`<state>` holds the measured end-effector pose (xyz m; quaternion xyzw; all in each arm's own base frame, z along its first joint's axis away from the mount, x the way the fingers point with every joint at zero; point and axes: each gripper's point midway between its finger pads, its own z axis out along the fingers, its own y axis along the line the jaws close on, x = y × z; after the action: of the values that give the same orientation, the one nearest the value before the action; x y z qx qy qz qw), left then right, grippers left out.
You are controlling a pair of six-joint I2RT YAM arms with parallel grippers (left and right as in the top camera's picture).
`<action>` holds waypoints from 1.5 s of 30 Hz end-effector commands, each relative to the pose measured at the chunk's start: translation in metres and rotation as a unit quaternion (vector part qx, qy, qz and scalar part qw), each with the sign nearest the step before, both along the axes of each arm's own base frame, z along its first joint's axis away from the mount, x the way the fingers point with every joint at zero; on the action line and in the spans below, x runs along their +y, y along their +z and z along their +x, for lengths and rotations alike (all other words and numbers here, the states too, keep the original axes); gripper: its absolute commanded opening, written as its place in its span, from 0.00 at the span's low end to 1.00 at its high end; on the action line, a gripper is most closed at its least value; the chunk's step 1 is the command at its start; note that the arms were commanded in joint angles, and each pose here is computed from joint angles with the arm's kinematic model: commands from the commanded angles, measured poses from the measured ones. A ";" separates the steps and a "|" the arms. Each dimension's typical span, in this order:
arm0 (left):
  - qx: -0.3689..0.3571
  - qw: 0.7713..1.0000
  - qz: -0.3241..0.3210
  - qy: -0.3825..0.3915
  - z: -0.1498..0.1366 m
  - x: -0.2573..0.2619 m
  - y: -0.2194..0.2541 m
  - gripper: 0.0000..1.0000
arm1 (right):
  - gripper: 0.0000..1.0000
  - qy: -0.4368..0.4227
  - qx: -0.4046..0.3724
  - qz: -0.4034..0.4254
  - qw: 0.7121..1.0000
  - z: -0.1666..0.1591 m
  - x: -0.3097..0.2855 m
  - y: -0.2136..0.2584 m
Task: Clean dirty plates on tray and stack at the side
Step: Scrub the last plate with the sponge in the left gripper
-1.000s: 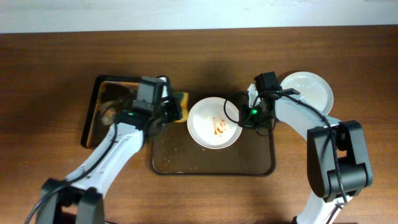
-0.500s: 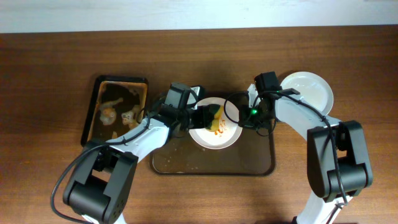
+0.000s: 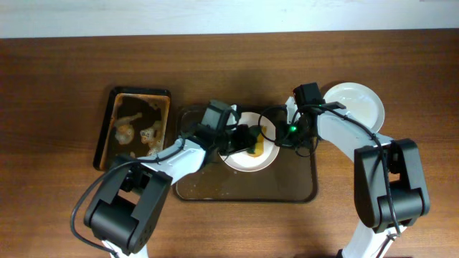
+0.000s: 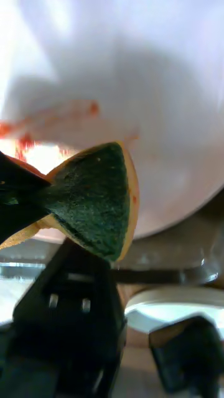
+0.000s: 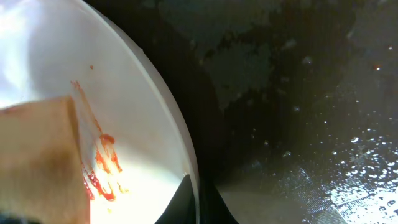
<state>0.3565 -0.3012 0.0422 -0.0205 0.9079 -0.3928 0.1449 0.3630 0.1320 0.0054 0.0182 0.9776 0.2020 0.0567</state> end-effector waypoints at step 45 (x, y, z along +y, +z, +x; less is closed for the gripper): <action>-0.072 0.980 0.040 -0.183 -0.046 -0.011 -0.004 0.00 | 0.04 -0.001 0.010 -0.007 1.000 -0.006 -0.001 -0.003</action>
<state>0.3353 -0.2863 0.0253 0.1080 0.9297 -0.3163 0.1547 0.3612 0.1324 0.0053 0.0185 0.9775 0.2033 0.0528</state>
